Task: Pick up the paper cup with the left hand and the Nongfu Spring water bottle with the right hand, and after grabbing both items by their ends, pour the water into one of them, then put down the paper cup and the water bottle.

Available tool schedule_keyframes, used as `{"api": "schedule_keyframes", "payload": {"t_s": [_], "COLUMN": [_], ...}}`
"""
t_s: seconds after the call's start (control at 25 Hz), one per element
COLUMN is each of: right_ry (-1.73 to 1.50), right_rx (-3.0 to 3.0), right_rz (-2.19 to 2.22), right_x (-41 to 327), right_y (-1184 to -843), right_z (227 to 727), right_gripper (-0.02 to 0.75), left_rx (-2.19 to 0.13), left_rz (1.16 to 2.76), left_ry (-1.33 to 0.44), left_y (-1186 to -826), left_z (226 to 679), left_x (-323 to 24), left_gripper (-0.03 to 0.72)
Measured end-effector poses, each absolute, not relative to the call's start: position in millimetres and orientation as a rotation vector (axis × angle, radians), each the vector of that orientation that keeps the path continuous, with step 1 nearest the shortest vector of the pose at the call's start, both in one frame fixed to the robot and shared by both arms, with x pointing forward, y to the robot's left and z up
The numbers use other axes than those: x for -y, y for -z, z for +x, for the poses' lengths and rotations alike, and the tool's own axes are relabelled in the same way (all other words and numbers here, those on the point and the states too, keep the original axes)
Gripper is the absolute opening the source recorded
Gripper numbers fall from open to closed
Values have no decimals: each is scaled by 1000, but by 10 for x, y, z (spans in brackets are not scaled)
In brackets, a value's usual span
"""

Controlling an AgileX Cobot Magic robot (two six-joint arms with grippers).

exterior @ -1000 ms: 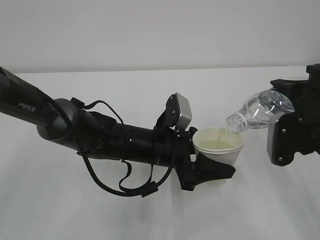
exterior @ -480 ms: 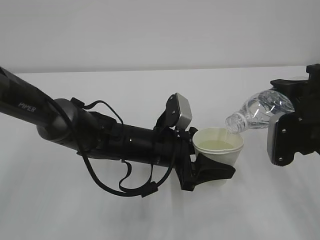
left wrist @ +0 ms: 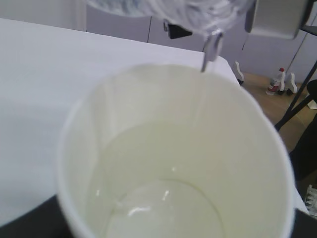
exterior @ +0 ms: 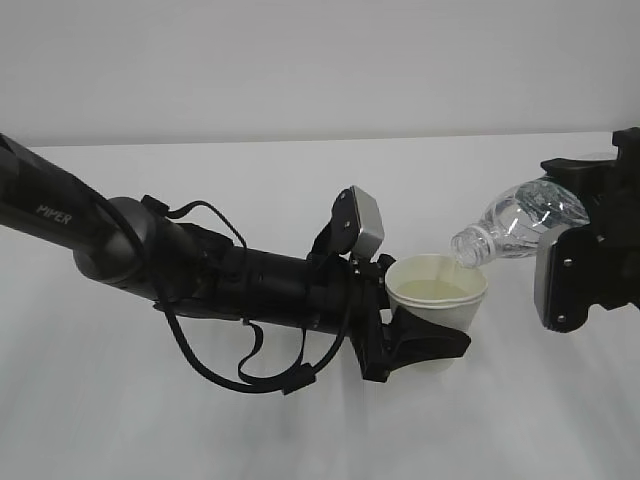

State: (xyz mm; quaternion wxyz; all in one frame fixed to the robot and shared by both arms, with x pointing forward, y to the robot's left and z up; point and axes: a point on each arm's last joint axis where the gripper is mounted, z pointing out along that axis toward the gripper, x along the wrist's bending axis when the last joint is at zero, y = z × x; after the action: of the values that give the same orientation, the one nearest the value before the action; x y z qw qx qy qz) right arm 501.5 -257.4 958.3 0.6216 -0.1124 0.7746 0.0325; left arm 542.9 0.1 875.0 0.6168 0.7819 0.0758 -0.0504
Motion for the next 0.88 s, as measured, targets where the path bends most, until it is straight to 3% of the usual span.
{"api": "schedule_keyframes", "payload": {"t_s": [0.88], "right_ry": [-84], "right_rx": [-1782], "right_rz": [-247], "right_x": [2574], "right_y": [-9583], "right_z": [5015], "right_gripper": [405], "left_rx": [-174], "left_rz": [1800], "left_ry": [116], "left_y": [-8750], "left_z": [5429], "left_x": [-1], "left_gripper": [461]}}
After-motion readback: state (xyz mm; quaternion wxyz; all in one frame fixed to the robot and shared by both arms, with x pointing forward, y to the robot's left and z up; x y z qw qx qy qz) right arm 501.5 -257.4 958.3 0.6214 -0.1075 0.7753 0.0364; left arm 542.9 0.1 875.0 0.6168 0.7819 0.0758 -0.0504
